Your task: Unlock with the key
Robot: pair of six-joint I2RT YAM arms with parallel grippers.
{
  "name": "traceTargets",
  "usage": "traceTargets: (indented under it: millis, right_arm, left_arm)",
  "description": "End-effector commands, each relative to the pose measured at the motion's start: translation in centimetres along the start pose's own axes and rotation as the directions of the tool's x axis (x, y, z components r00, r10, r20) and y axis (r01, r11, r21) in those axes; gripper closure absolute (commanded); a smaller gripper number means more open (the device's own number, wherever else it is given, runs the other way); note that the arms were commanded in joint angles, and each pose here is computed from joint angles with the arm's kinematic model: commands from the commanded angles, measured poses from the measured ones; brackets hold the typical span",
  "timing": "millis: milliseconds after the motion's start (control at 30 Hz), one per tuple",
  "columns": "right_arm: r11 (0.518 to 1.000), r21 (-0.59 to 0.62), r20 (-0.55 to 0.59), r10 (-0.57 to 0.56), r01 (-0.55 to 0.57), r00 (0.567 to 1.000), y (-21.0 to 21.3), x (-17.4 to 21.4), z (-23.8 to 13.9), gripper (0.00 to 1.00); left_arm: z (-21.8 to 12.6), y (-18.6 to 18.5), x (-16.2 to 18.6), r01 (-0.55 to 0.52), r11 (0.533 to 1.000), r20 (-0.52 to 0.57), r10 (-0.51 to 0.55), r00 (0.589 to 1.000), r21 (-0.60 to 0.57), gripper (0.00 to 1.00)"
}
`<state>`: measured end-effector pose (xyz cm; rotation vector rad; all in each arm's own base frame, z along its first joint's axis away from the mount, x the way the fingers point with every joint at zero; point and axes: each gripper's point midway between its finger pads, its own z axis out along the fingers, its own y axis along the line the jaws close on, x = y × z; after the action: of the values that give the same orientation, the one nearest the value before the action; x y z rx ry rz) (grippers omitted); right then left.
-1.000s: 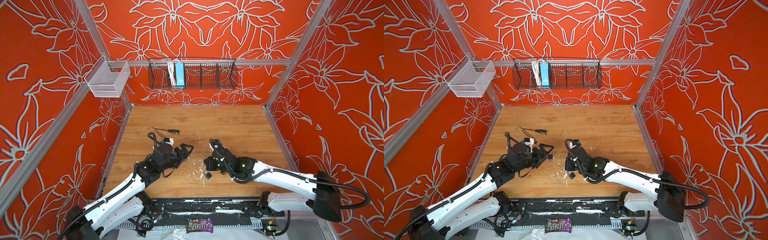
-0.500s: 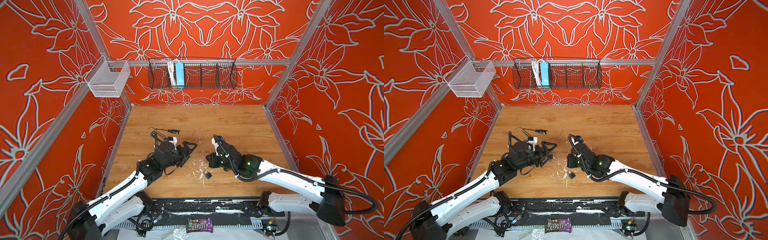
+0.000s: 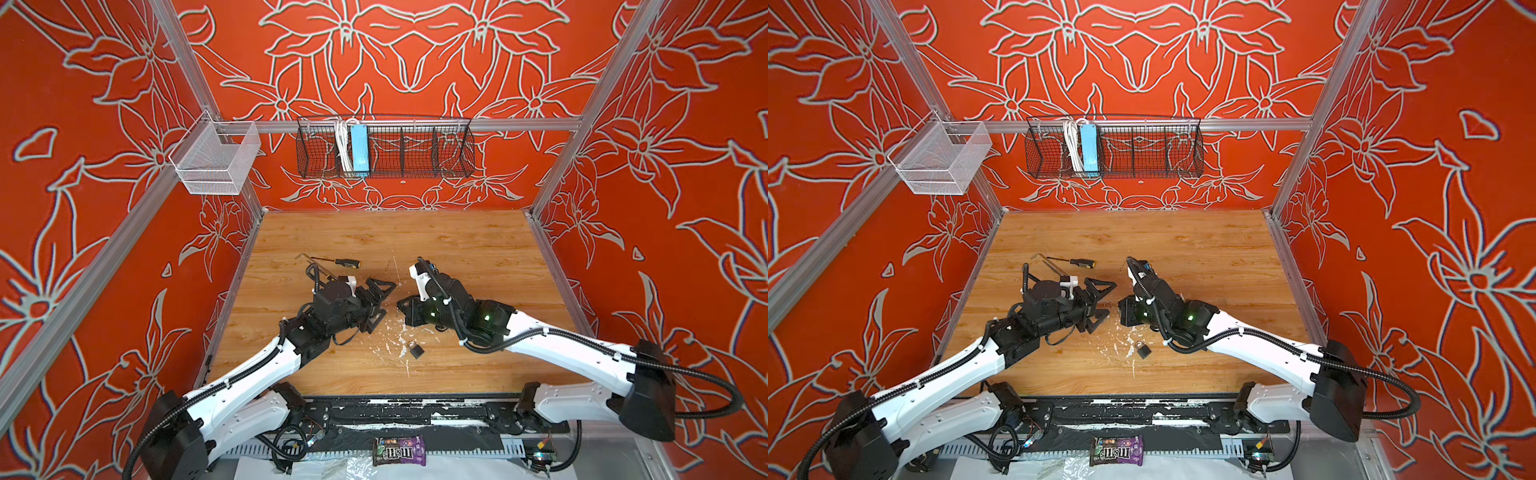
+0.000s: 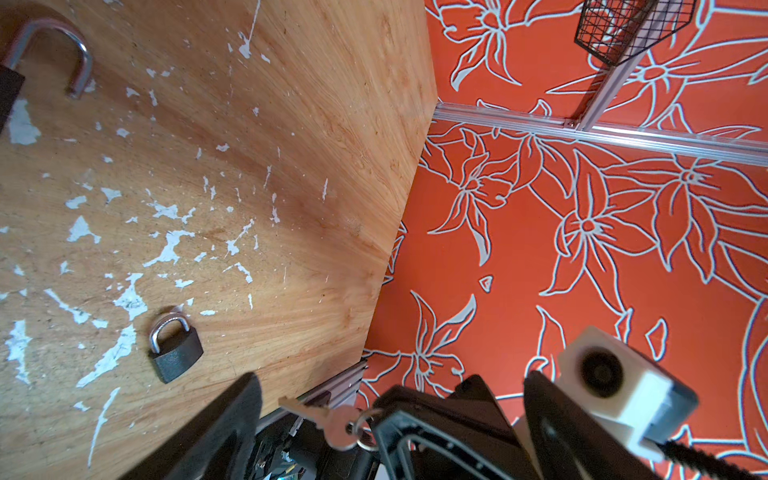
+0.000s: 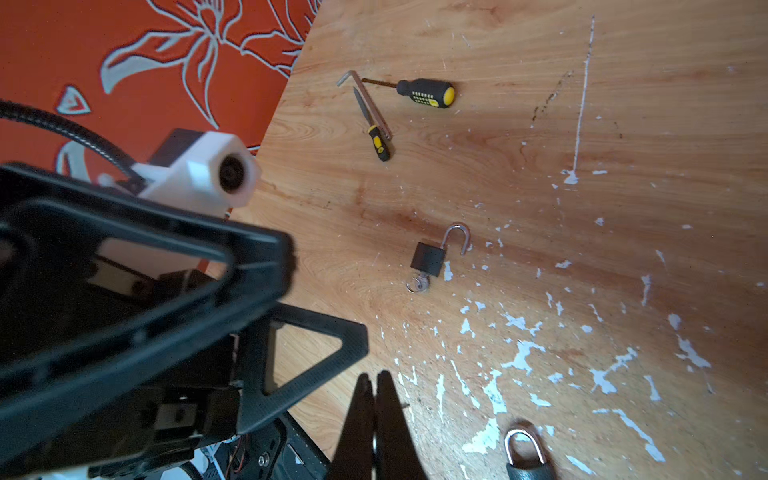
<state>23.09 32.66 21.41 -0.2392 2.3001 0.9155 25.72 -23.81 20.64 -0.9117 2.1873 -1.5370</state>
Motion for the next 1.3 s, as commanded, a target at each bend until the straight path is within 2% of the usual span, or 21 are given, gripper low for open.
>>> traceTargets:
  millis: [0, 133, 300, 400, 500, 567, 667, 767, 800, 867, 933, 1033, 1133, 1267]
  right_arm:
    - [0.998, -0.064, 0.041, -0.005, 0.008, 0.999, 2.0, -1.8, -0.1, 1.00]
    - [0.997, -0.082, 0.047, 0.003, 0.001, 0.999, 2.6, -2.2, -0.1, 1.00]
    - [0.995, -0.100, 0.060, 0.006, 0.000, 0.998, 3.1, -2.7, 0.1, 1.00]
    - [0.994, -0.110, 0.053, 0.008, -0.002, 0.999, 3.6, -2.9, 0.4, 1.00]
    - [0.997, -0.078, 0.055, 0.024, -0.019, 0.998, 3.2, -3.2, 0.1, 1.00]
    - [0.998, -0.046, 0.056, 0.045, -0.043, 0.997, 2.6, -3.2, -0.2, 1.00]
    - [0.997, -0.007, 0.050, 0.076, -0.076, 0.996, 1.9, -3.4, -0.8, 1.00]
    - [0.994, 0.009, 0.049, 0.104, -0.105, 0.993, 1.5, -3.9, -1.4, 1.00]
    - [0.994, 0.008, 0.050, 0.113, -0.113, 0.992, 1.4, -4.1, -1.6, 1.00]
    - [0.992, 0.006, 0.053, 0.127, -0.128, 0.990, 1.4, -4.5, -2.1, 1.00]
    - [0.990, 0.005, 0.057, 0.137, -0.137, 0.989, 1.4, -4.8, -2.4, 1.00]
    - [0.990, -0.009, 0.054, 0.144, -0.144, 0.988, 1.7, -5.3, -2.7, 1.00]
    - [0.988, -0.023, 0.051, 0.153, -0.152, 0.987, 2.2, -5.6, -3.0, 1.00]
    - [0.988, -0.033, 0.049, 0.152, -0.151, 0.987, 2.6, -5.8, -3.2, 1.00]
  left_arm:
    - [0.4, -1.7, 0.1, 0.021, 0.999, -0.009, -0.021, 1.000, 0.045, 0.02]
    - [0.6, -2.2, 0.0, 0.008, 0.998, -0.002, -0.008, 1.000, 0.066, 0.02]
    - [0.5, -2.5, -0.1, 0.059, 0.995, 0.000, -0.059, 0.998, 0.086, 0.02]
    - [0.2, -2.4, -0.6, 0.050, 0.995, 0.031, -0.053, 0.998, 0.090, 0.02]
    - [-0.2, -2.3, -1.2, -0.012, 0.997, 0.078, 0.006, 0.997, 0.074, 0.02]
    - [-1.4, -3.8, -1.6, -0.111, 0.987, 0.118, 0.097, 0.988, 0.119, 0.02]
    - [-3.0, -4.4, -2.5, -0.303, 0.951, 0.196, 0.287, 0.938, 0.056, 0.02]
    - [-4.2, -5.2, -3.0, -0.493, 0.870, 0.252, 0.473, 0.844, 0.019, 0.01]
    - [-4.5, -5.4, -2.9, -0.558, 0.830, 0.261, 0.535, 0.804, 0.019, 0.00]
    - [-4.8, -5.8, -2.1, -0.680, 0.732, 0.265, 0.648, 0.714, 0.042, 0.01]
    - [-5.0, -5.8, -1.2, -0.793, 0.607, 0.260, 0.757, 0.599, 0.059, 0.03]
    - [-4.7, -5.1, -0.3, -0.880, 0.472, 0.236, 0.850, 0.471, 0.056, 0.09]
    - [-4.4, -4.9, 1.3, -0.942, 0.315, 0.233, 0.913, 0.334, 0.117, 0.12]
    - [-4.3, -4.2, 2.2, -0.968, 0.197, 0.261, 0.937, 0.232, 0.154, 0.15]
